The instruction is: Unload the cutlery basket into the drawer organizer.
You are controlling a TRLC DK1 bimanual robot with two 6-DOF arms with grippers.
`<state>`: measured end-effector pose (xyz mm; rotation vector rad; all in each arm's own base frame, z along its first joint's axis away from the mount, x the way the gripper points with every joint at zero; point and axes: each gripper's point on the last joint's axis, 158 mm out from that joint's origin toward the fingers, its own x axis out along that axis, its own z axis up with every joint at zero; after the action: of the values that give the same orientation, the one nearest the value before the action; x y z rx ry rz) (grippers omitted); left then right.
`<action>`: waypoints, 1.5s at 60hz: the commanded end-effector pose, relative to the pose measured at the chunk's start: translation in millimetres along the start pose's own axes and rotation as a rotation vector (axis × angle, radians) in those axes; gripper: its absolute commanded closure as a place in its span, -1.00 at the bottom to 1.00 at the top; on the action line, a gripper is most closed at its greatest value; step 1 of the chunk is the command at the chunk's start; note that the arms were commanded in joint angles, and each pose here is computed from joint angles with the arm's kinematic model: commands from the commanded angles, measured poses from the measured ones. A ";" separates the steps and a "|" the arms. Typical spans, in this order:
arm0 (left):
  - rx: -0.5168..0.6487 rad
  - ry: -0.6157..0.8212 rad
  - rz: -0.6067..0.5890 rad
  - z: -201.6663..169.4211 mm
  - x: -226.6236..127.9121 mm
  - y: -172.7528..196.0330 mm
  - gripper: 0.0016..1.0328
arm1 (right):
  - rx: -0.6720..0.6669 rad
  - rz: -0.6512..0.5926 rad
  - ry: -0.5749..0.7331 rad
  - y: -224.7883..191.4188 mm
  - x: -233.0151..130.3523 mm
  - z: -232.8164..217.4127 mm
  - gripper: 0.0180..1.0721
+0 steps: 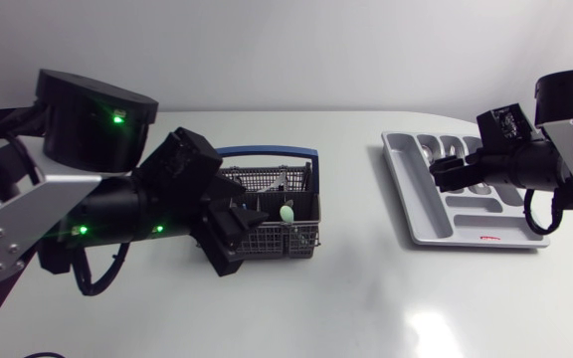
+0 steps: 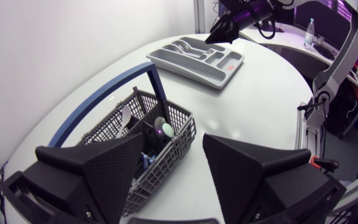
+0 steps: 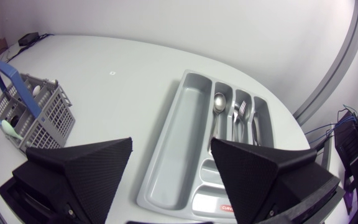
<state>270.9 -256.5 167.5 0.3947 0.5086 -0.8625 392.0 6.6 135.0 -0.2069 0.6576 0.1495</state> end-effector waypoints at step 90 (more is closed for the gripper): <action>0.259 -0.047 -0.061 -58.3 58.7 32.3 0.93 | -0.141 0.153 -0.001 87.8 -14.6 -35.1 -0.74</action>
<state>311.6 -239.2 91.5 0.5779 0.3851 -0.9774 346.2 81.0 115.9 -0.2910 0.6381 0.3407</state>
